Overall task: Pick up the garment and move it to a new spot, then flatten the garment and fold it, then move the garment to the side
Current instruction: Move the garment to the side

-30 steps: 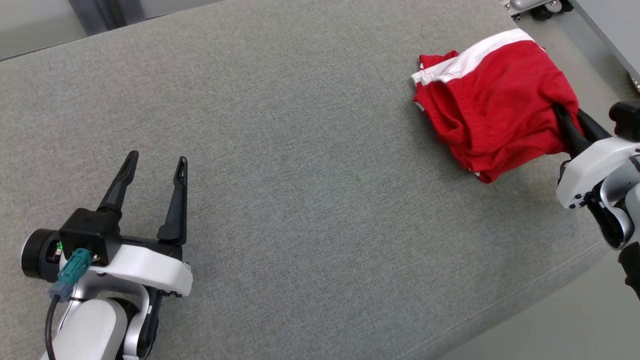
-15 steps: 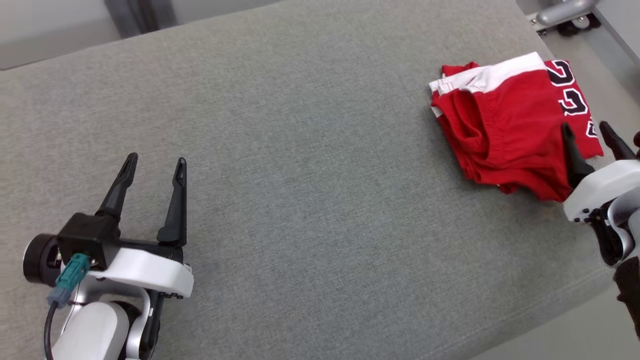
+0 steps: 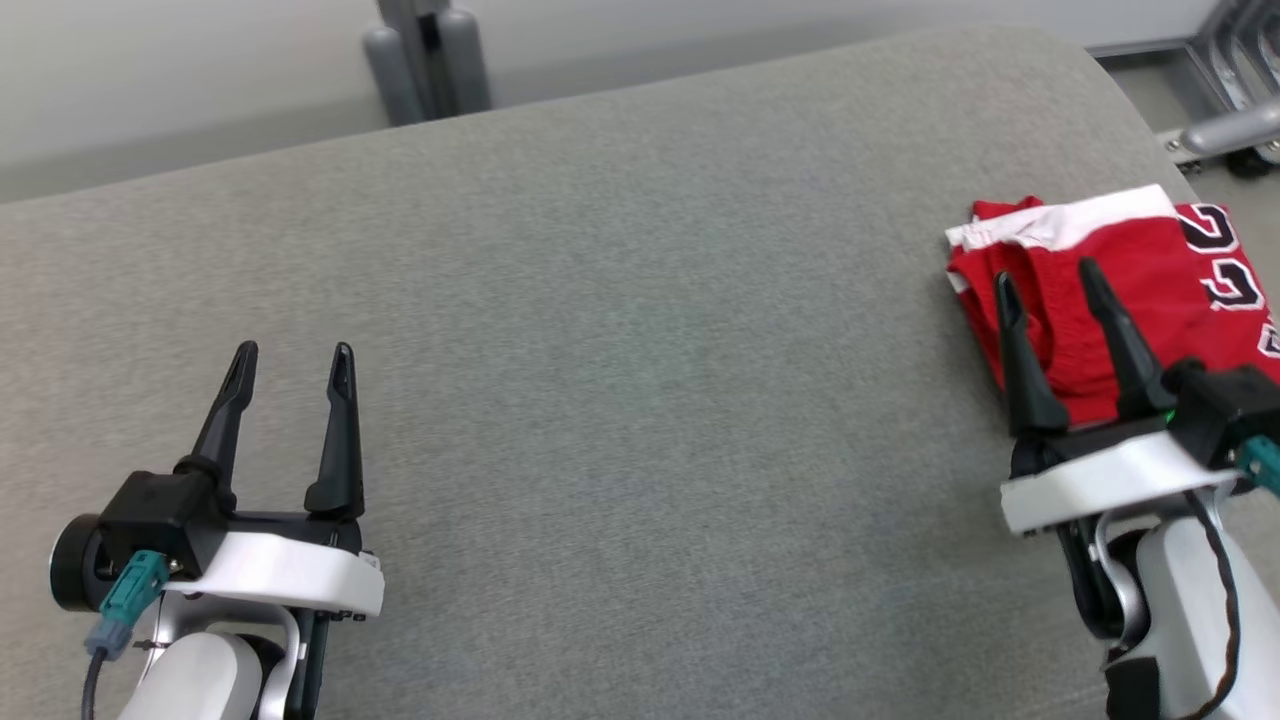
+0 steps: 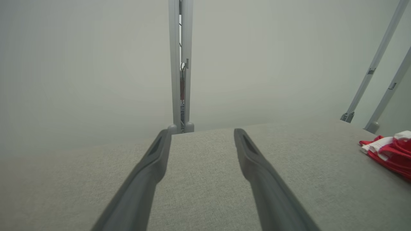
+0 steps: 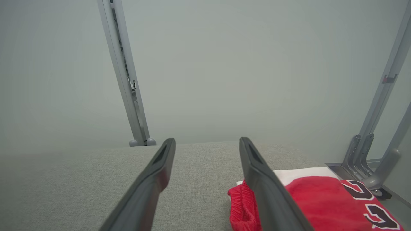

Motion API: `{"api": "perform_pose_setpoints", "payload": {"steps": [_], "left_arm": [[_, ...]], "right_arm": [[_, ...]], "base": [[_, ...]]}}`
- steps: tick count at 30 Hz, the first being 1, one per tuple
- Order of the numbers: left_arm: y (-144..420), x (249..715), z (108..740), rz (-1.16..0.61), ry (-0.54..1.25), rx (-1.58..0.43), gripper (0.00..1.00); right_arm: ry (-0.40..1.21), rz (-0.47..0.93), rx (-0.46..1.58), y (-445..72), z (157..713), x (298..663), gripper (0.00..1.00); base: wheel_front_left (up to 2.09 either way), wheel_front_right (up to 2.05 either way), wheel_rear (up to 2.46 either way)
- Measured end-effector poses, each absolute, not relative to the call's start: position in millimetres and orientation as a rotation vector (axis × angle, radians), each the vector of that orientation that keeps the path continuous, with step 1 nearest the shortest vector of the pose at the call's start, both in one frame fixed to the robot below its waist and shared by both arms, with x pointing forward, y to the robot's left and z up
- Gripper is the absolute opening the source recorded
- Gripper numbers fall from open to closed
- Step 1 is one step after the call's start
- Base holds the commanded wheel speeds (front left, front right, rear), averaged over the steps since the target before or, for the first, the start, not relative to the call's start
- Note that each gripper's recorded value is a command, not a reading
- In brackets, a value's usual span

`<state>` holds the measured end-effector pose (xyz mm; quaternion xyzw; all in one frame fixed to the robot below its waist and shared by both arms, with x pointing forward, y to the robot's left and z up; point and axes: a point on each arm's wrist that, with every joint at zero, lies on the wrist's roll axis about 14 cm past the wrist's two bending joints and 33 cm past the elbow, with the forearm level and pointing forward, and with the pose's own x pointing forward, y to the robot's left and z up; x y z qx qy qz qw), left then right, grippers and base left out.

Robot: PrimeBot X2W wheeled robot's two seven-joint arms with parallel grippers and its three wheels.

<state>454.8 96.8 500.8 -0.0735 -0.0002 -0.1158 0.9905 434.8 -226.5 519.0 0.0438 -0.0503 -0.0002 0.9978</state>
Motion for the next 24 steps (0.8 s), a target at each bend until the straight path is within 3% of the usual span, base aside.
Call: {"api": "perform_pose_setpoints", "payload": {"steps": [13,24], "left_arm": [[170.4,407.0,524.8,-0.065,-0.069,-0.137,1.0],[182.4,373.6,525.9,-0.043,-0.071,-0.118,1.0]], "right_arm": [[-0.086,0.102,0.103,-170.7,523.6,405.9,1.0],[-0.054,0.108,0.104,-165.7,518.5,376.1,1.0]], "base": [[0.0,0.0,0.0],[0.0,0.0,0.0]]}}
